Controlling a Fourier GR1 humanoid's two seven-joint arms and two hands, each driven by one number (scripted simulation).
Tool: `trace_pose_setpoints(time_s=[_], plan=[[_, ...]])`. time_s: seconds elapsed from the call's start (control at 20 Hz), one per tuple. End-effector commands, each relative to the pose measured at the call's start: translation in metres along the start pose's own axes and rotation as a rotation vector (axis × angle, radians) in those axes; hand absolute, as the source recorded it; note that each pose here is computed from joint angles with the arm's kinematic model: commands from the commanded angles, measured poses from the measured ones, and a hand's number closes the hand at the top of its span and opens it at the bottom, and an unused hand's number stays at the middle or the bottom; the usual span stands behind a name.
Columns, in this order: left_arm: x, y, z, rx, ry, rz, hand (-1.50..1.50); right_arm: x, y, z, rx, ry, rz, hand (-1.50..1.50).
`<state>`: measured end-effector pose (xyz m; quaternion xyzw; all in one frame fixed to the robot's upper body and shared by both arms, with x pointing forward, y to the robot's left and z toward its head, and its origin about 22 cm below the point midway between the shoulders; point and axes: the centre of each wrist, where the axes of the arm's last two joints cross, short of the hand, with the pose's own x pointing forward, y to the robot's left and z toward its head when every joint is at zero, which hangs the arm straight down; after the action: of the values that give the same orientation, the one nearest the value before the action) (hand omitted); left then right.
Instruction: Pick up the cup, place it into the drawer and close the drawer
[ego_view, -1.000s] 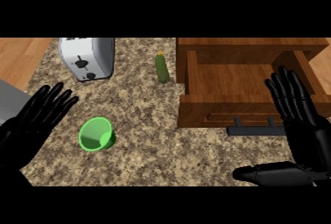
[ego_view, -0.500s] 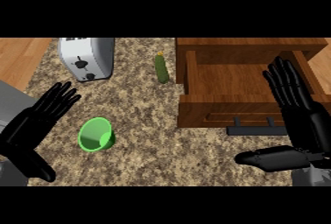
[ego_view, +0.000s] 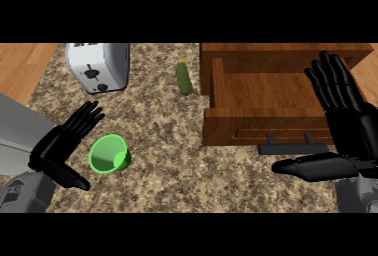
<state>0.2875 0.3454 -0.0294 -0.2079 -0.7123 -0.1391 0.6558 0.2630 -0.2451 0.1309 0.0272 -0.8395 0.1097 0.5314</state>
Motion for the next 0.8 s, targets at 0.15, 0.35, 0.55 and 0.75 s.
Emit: trace_pose_setpoints(time_s=[0.15, 0.35, 0.55, 0.75], plan=[[-0.042, 0.009, -0.006, 0.015, 0.045, -0.027, -1.50, 0.015, -0.004, -0.006, -0.010, 0.012, 0.011, -1.50], [-0.049, 0.032, 0.020, 0.048, 0.057, -0.032, -1.50, 0.008, -0.018, -0.012, 0.001, -0.001, 0.000, -1.50], [-0.066, 0.023, 0.029, 0.049, 0.045, -0.050, -1.50, 0.017, -0.003, -0.017, 0.012, -0.001, 0.009, -1.50], [-0.071, 0.019, 0.017, 0.063, 0.042, -0.049, -1.50, 0.008, -0.007, -0.008, 0.004, 0.007, -0.001, -1.50]])
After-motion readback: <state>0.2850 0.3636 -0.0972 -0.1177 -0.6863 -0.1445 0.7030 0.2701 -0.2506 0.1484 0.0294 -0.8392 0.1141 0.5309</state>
